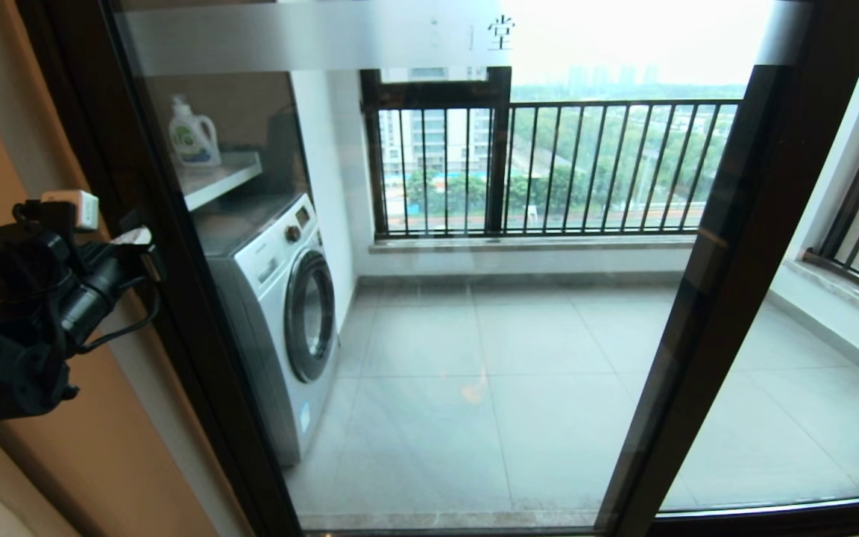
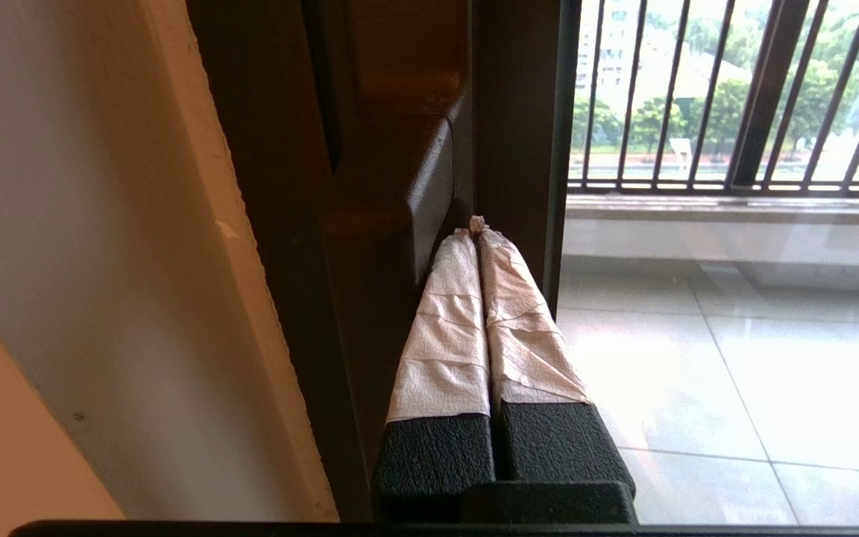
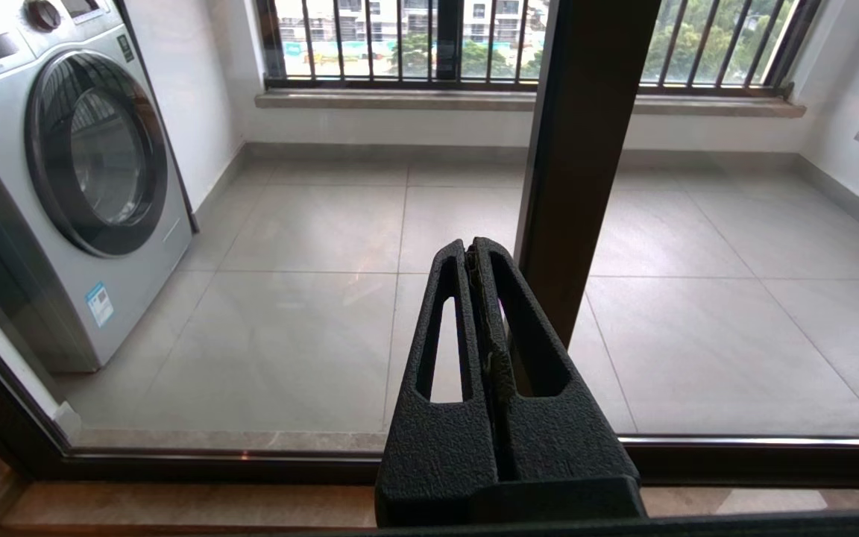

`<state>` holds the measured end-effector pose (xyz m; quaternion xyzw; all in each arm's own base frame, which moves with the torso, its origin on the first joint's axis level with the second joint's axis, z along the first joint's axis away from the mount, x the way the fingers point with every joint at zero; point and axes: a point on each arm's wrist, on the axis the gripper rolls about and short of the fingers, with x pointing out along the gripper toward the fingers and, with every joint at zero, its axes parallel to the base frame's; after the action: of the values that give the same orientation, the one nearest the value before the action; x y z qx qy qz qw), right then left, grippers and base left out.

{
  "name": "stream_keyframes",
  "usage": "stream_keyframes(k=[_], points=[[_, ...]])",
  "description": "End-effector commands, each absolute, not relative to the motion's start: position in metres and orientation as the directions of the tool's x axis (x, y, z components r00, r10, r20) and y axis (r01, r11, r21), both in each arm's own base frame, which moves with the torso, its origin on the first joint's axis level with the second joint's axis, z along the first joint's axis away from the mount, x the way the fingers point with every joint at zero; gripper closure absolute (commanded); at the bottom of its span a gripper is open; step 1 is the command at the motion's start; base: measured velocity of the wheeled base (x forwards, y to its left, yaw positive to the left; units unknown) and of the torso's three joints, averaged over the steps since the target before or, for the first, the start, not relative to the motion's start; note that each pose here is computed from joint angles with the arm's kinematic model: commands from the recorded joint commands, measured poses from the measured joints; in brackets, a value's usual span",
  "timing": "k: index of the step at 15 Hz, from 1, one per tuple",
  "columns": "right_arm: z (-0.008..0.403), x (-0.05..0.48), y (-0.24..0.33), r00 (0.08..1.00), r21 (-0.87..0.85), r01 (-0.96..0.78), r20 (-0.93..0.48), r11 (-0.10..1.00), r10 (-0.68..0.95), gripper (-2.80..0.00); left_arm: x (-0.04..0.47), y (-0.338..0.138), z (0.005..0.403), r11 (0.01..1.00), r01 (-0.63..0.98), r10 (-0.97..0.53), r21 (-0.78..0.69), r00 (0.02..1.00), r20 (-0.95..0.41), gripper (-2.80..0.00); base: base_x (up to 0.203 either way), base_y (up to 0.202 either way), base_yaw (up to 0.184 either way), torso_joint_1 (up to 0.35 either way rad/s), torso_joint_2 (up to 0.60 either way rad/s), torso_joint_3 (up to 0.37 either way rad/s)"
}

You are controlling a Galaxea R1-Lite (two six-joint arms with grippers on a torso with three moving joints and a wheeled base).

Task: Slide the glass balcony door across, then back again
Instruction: Close the slid door

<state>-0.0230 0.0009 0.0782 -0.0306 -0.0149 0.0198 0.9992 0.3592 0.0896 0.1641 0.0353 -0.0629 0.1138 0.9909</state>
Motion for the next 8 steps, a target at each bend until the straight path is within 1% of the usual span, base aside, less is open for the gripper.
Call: stream_keyframes(k=[1,6,8], points=[[0.075,-0.022,0.001,0.999,-0.062,-0.04,0.017,0.997,0.041,0.0,0.362,0.094,0.161,0.968,-0.243,0.234,0.055,0.963,0.132,0.0,0.0,0.0,0.0,0.0,0.0,0.0],[0.075,-0.022,0.001,0.999,-0.062,-0.04,0.017,0.997,0.041,0.0,0.362,0.095,0.166,0.968,-0.246,0.235,0.054,0.96,0.149,0.0,0.0,0.0,0.0,0.0,0.0,0.0],[0.075,-0.022,0.001,0.999,-0.062,-0.039,0.017,0.997,0.04,0.0,0.353,0.091,0.181,0.978,-0.209,0.204,0.008,0.962,0.182,0.0,0.0,0.0,0.0,0.0,0.0,0.0]])
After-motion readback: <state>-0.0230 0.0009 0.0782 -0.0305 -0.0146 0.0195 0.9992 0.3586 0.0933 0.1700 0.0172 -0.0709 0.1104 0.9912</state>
